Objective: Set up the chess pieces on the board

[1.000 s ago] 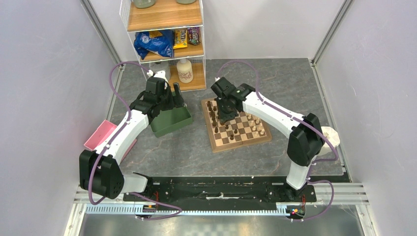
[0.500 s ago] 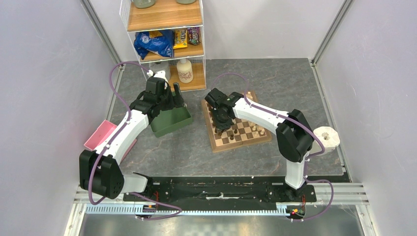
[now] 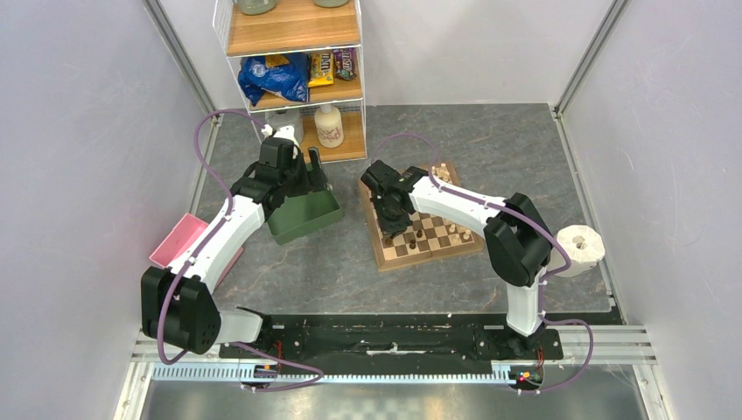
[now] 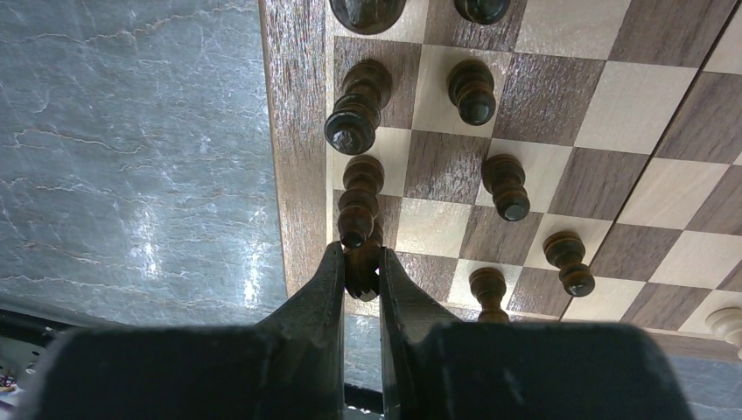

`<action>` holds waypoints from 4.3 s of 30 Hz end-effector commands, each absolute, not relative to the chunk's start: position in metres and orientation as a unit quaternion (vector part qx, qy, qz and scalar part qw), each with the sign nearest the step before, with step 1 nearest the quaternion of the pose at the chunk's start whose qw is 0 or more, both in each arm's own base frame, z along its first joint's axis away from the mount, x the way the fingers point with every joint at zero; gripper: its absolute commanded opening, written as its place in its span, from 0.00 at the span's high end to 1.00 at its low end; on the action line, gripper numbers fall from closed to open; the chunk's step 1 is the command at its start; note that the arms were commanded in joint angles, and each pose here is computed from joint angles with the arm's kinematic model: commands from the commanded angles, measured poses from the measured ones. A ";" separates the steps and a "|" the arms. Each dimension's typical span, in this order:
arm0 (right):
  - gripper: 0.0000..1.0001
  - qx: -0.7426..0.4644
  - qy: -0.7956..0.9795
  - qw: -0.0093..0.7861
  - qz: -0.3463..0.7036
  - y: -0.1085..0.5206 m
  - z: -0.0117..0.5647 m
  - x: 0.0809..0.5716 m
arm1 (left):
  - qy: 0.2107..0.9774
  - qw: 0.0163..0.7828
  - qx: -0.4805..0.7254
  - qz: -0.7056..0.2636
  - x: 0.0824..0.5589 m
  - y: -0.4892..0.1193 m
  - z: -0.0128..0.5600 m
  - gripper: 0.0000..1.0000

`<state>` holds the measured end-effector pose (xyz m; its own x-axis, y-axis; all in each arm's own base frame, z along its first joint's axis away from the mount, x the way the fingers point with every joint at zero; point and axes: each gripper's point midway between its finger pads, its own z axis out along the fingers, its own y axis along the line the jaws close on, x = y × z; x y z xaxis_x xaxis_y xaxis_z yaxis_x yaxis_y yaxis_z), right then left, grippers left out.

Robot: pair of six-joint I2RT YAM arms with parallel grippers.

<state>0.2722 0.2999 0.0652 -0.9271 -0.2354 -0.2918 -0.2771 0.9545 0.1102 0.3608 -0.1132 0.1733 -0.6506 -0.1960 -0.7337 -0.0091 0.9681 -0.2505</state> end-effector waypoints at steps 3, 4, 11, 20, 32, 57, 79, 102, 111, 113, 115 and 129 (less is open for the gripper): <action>0.88 -0.138 0.977 0.140 0.080 0.307 0.062 0.274 | 0.894 0.426 -0.068 -0.124 0.367 -0.115 0.179 0.08; 0.88 -0.137 0.977 0.140 0.081 0.308 0.062 0.274 | 0.894 0.426 -0.068 -0.124 0.367 -0.115 0.179 0.08; 0.79 -0.140 0.977 0.140 0.082 0.308 0.063 0.273 | 0.894 0.427 -0.068 -0.121 0.367 -0.114 0.179 0.08; 0.61 -0.140 0.972 0.164 0.094 0.307 0.087 0.274 | 0.894 0.424 -0.067 -0.124 0.368 -0.115 0.178 0.08; 0.48 -0.108 0.974 0.191 0.061 0.266 0.116 0.267 | 0.894 0.425 -0.068 -0.125 0.367 -0.116 0.179 0.08; 0.60 -0.062 0.992 0.107 0.017 0.238 0.062 0.262 | 0.895 0.422 -0.066 -0.128 0.368 -0.117 0.177 0.08; 0.88 -0.142 0.980 0.112 0.084 0.293 0.076 0.249 | 0.894 0.423 -0.066 -0.134 0.367 -0.119 0.178 0.08; 0.83 -0.167 0.977 0.098 0.093 0.309 0.068 0.243 | 0.895 0.422 -0.066 -0.127 0.367 -0.117 0.176 0.09; 0.52 -0.169 0.973 0.119 0.105 0.313 0.087 0.248 | 0.895 0.424 -0.066 -0.125 0.367 -0.116 0.177 0.09; 0.48 -0.170 0.970 0.127 0.116 0.316 0.097 0.249 | 0.895 0.423 -0.066 -0.124 0.368 -0.116 0.177 0.09; 0.45 -0.171 0.968 0.137 0.123 0.317 0.106 0.251 | 0.896 0.420 -0.065 -0.127 0.368 -0.117 0.175 0.09; 0.42 -0.108 0.954 0.253 0.124 0.279 0.172 0.336 | 0.895 0.422 -0.065 -0.125 0.368 -0.117 0.177 0.09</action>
<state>0.2887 0.3028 0.1412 -0.8799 -0.2444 -0.4074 -0.3412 0.9218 0.1839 0.3610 -0.1171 0.1684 -0.6649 -0.1929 -0.7216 0.0018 0.9657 -0.2598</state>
